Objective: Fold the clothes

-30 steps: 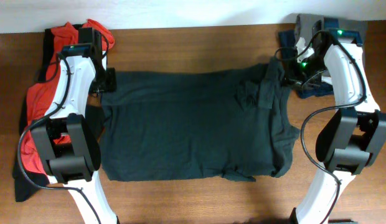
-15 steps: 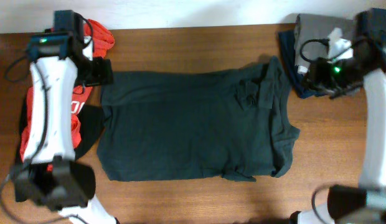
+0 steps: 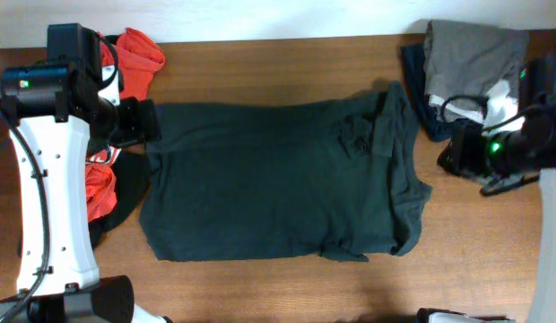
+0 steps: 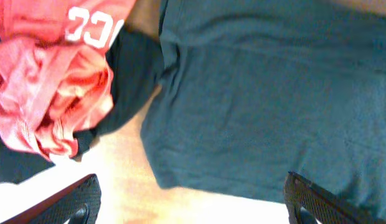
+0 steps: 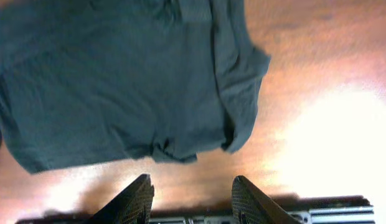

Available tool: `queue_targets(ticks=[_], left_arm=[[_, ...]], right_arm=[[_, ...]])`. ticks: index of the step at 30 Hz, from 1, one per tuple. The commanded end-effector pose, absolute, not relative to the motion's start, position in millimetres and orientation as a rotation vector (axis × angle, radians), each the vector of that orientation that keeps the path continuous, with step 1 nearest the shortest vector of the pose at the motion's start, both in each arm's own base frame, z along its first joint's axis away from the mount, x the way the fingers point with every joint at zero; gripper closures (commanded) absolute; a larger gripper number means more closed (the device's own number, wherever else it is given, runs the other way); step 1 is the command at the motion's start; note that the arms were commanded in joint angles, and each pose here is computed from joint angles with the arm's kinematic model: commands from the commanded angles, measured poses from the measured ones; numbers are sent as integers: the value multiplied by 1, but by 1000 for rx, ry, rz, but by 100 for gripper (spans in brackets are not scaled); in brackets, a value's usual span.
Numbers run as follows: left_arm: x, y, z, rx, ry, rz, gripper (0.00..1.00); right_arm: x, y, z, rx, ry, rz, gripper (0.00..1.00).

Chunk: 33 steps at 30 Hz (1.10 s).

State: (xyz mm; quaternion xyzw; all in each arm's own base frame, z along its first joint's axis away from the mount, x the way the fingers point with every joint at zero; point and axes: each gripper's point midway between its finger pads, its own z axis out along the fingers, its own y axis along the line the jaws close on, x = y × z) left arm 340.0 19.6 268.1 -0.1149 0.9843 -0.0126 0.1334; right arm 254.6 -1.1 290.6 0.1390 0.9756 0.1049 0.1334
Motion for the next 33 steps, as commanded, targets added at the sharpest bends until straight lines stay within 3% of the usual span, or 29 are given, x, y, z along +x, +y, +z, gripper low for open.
queue_targets(ticks=[1,13,21,33], left_arm=[[321,22,265,-425,2874,-7,7],[252,-1,163,-742,2899,-192,7],[239,7,74,-829,2874,-122,6],[235,38,41,-833,2797,132,1]], right_arm=[[241,6,267,433,2892,294,54],[256,33,169,370,2975,411,54],[267,32,162,302,2938,384,54],[274,38,151,265,2960,288,54]])
